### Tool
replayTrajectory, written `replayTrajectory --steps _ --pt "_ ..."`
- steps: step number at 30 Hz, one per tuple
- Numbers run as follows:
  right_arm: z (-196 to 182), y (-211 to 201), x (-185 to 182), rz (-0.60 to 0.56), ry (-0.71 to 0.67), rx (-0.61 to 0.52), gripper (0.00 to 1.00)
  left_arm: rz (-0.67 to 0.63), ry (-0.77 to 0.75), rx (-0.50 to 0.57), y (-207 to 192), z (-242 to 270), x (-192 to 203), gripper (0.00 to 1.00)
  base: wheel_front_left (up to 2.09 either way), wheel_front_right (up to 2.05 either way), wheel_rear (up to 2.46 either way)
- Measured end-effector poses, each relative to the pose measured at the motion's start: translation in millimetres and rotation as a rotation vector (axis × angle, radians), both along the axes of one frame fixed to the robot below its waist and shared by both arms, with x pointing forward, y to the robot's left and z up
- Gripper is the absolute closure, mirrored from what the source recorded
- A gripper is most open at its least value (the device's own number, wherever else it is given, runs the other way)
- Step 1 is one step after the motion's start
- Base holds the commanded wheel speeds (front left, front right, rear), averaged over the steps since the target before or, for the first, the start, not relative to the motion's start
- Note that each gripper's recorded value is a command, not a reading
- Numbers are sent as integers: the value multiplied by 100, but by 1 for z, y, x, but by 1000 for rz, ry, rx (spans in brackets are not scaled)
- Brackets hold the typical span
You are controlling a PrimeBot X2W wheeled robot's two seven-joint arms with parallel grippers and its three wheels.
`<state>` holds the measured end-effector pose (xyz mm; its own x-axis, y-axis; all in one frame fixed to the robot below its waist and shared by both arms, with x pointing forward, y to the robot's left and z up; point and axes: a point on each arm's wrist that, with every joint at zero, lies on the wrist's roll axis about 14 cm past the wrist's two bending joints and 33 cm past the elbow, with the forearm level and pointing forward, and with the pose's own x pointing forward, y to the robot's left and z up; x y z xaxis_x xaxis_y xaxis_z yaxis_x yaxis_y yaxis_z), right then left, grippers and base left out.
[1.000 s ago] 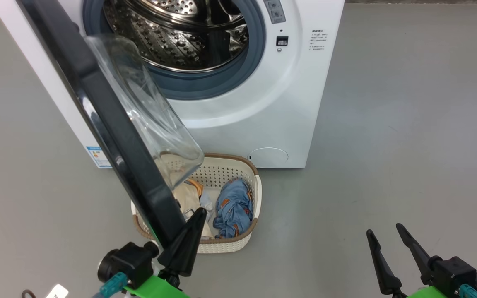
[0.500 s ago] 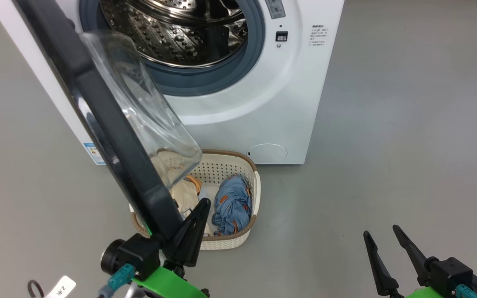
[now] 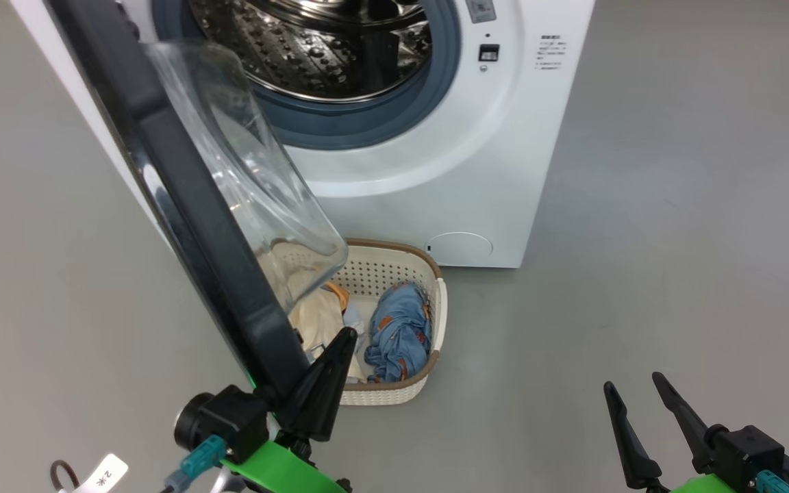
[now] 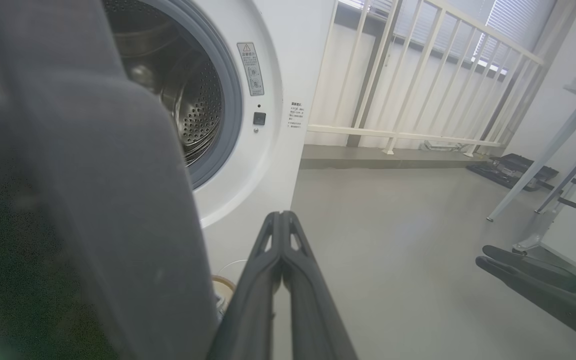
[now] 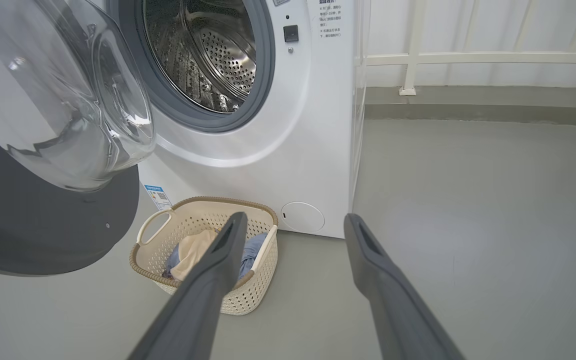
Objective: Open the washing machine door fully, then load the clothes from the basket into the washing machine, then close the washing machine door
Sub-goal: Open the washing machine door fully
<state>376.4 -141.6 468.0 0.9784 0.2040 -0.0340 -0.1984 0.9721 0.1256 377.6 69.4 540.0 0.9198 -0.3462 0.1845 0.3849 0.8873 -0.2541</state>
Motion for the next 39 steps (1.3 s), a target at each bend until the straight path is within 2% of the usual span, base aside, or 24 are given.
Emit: replayTrajectory --steps 15,31,39 --pt "1 30 12 88 -7 10 0 125 39 15 32 -8 -21 100 0 0 0" --pt "8 46 11 132 -22 18 0 246 71 28 62 -9 -36 100 0 0 0" --pt "9 67 15 192 -23 23 0 381 91 39 103 -14 -50 100 0 0 0"
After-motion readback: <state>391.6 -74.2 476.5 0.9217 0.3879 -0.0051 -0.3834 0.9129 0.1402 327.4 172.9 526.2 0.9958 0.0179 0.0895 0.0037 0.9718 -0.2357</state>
